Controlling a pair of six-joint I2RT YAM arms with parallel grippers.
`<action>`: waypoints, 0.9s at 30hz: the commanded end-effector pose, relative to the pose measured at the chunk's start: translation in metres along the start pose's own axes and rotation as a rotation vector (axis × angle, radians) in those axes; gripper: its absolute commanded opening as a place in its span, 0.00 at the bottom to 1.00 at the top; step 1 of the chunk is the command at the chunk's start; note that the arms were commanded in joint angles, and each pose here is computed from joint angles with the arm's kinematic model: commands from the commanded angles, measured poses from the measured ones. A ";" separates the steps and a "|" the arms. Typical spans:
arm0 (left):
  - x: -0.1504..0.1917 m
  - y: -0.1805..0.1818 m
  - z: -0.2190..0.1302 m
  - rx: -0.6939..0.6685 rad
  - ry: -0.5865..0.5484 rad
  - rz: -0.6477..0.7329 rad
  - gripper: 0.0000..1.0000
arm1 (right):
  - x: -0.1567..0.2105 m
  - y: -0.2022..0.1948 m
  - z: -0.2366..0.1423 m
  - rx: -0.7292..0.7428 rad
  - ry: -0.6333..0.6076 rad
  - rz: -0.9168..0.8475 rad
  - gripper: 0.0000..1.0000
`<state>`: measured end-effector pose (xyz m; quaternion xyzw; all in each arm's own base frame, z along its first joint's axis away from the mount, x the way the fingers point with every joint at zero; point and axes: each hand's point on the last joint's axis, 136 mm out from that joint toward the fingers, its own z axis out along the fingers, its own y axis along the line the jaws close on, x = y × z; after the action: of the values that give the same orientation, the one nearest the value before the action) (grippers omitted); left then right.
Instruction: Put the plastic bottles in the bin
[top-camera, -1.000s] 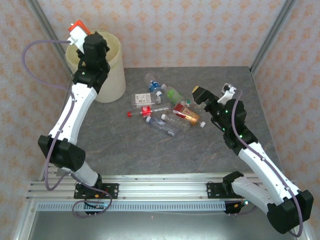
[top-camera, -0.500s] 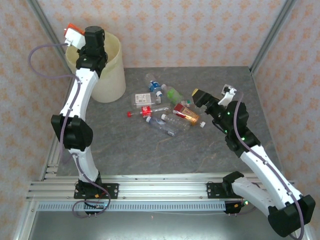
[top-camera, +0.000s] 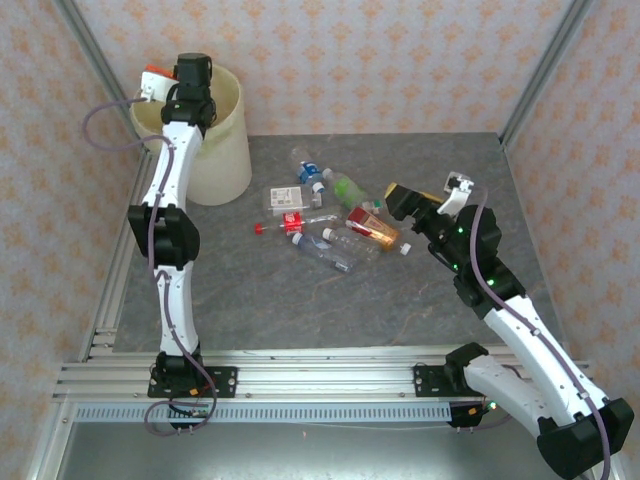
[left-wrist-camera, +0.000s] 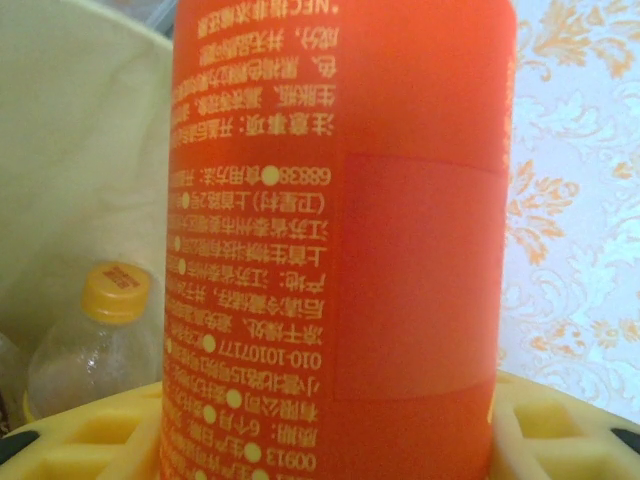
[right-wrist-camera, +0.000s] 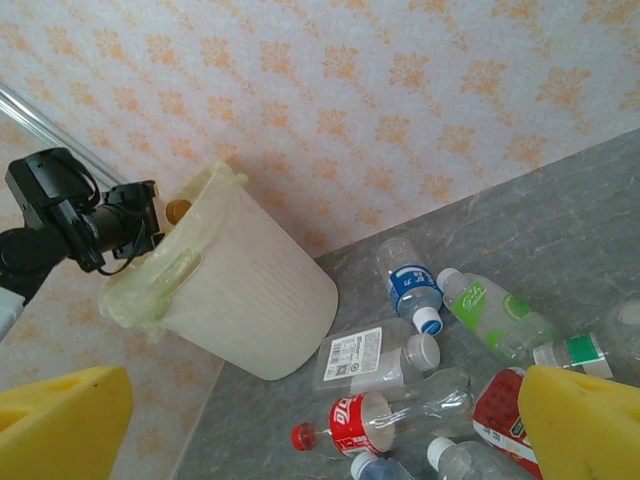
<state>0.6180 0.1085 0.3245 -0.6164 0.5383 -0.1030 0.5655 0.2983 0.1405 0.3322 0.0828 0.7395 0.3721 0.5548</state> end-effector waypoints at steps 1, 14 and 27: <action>-0.005 0.005 0.008 -0.016 -0.005 -0.109 0.56 | 0.003 0.003 -0.004 -0.008 0.020 -0.032 0.99; -0.013 -0.039 -0.006 0.104 0.072 -0.039 0.96 | 0.006 0.001 -0.003 -0.006 0.028 -0.037 0.99; -0.020 -0.067 -0.059 0.190 0.181 0.069 1.00 | 0.006 -0.002 -0.003 0.007 0.021 -0.006 0.99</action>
<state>0.6279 0.0870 0.3615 -0.5581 0.5912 -0.1737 0.5557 0.2963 0.1410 0.3208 0.0755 0.7558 0.3599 0.5419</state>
